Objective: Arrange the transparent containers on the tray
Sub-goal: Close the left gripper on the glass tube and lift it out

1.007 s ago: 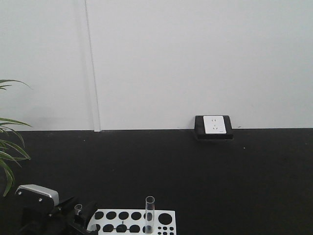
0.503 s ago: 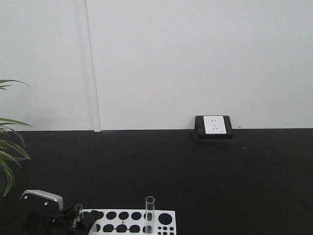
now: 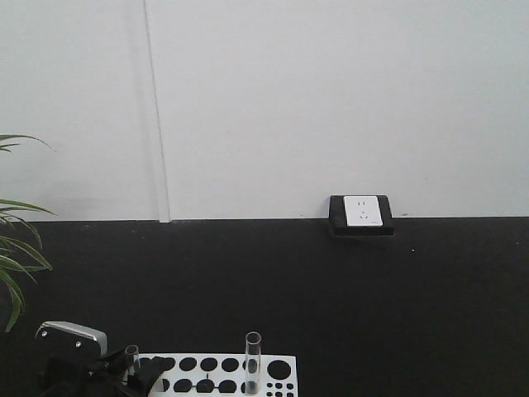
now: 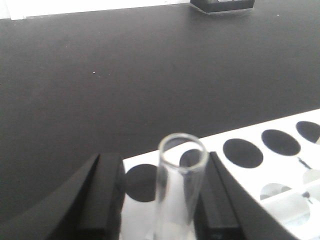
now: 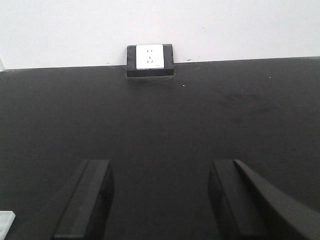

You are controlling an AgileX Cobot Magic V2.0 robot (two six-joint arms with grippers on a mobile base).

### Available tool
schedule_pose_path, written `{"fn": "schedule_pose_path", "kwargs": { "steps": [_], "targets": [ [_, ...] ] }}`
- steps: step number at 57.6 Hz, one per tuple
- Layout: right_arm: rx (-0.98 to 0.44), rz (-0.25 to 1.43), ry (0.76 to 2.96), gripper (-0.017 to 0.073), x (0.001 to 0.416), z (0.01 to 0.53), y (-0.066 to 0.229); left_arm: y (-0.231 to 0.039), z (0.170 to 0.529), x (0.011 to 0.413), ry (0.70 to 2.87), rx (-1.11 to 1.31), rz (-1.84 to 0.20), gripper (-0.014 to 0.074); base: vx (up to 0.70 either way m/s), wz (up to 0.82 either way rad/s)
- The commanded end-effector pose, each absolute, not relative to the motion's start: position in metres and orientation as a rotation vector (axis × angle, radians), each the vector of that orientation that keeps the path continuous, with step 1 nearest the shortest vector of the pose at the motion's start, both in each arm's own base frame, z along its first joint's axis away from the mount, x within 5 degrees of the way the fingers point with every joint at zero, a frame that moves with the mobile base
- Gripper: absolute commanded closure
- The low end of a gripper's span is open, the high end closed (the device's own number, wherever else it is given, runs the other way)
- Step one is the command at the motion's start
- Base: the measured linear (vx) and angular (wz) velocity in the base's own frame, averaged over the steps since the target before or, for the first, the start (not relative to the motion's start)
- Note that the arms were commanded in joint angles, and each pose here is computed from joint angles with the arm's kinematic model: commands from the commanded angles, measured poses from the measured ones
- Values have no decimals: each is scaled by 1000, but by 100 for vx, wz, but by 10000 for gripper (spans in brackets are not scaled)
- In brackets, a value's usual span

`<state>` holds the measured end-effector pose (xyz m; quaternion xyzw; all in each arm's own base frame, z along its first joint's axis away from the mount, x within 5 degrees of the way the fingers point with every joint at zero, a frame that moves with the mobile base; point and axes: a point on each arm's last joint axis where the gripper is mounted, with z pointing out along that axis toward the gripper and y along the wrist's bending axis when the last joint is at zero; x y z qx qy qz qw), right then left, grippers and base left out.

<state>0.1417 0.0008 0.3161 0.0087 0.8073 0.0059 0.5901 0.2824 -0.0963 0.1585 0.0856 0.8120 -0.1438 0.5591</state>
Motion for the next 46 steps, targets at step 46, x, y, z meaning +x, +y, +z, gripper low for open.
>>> {"fn": "schedule_pose_path", "kwargs": {
  "steps": [46],
  "targets": [
    [10, 4, 1773, 71, 145, 333, 0, -97, 220, 281, 1600, 160, -399, 548, 0, 0]
  ]
}}
